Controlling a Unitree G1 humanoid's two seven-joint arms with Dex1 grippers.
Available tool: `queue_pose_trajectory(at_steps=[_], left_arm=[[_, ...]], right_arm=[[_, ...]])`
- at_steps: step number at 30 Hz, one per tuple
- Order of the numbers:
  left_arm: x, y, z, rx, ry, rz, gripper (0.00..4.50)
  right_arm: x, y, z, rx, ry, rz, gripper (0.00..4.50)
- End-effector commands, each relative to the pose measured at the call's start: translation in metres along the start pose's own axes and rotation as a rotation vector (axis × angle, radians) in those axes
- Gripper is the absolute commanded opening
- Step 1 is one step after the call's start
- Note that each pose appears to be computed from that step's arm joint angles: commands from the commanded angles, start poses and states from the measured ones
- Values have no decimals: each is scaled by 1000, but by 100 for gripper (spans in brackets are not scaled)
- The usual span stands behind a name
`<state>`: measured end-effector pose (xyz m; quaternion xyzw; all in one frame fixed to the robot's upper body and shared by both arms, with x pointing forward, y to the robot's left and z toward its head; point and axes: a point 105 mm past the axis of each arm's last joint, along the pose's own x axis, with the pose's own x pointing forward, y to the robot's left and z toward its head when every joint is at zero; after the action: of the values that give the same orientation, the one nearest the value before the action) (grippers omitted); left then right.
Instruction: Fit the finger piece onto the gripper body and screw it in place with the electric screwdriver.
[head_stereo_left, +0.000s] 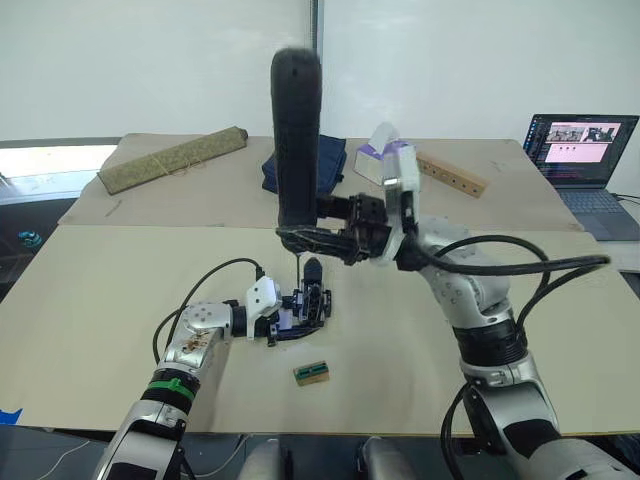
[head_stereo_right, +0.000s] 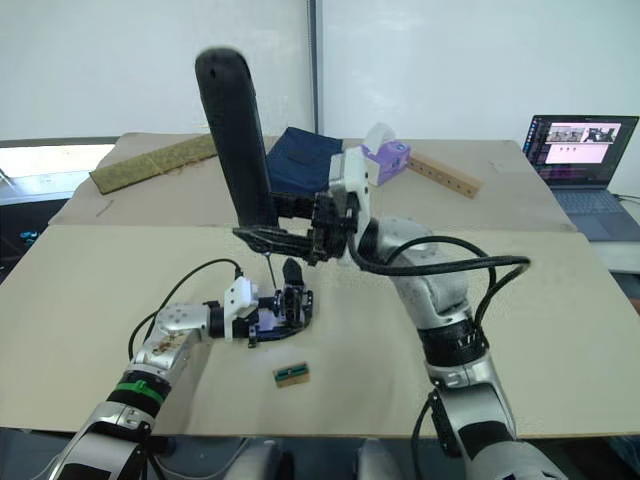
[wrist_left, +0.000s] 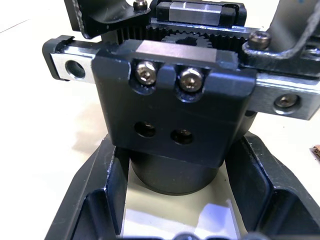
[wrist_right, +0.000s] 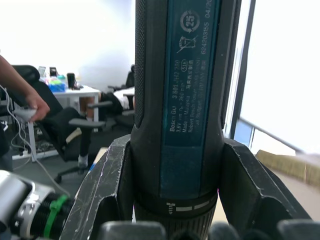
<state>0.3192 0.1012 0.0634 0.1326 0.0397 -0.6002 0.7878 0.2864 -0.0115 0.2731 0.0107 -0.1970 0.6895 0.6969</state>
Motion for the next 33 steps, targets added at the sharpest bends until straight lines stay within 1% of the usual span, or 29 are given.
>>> queue_pose_trajectory(at_steps=[1, 4, 6, 8, 9, 11, 14, 18, 21, 23, 25, 27, 29, 31, 33], left_arm=[[2, -10, -12, -64, 28, -29, 229], [1, -6, -13, -75, 41, -2, 229], [-2, -2, -14, -68, 48, 28, 336], [-7, -1, -16, -58, 61, 35, 421], [-10, 1, -17, -50, 61, 48, 446], [-20, 2, -16, -58, 55, 57, 446], [-43, 1, -17, -54, 60, 69, 446], [-82, 1, -15, -61, 43, 107, 446], [-102, -4, -12, -56, 29, 101, 446], [-122, -8, -2, -2, -2, 97, 446], [-141, -15, 5, 11, -15, 96, 446], [-150, -21, 7, 7, -11, 85, 446], [-152, -28, 12, 15, -8, 63, 446], [-150, -32, 19, 14, -28, 52, 446], [-142, -39, 26, 31, -49, 18, 446]], right_arm=[[1, 10, 26, -82, -81, 59, 193], [1, 13, 32, -96, -102, 76, 193], [2, 17, 42, -106, -132, 95, 193], [5, 24, 62, -70, -198, 129, 193], [7, 27, 74, -59, -231, 140, 193], [7, 33, 87, -65, -231, 164, 193], [-8, 33, 91, -87, -154, 141, 193], [-47, 27, 77, -123, 0, 20, 193], [-66, 26, 71, -136, 56, -45, 193], [-91, 29, 60, -134, 157, -103, 193], [-120, 37, 44, -121, 248, -173, 193], [-137, 43, 35, -113, 287, -219, 193], [-146, 47, 29, -120, 292, -259, 193], [-146, 50, 28, -132, 278, -275, 193], [-135, 54, 29, -142, 240, -259, 193]])
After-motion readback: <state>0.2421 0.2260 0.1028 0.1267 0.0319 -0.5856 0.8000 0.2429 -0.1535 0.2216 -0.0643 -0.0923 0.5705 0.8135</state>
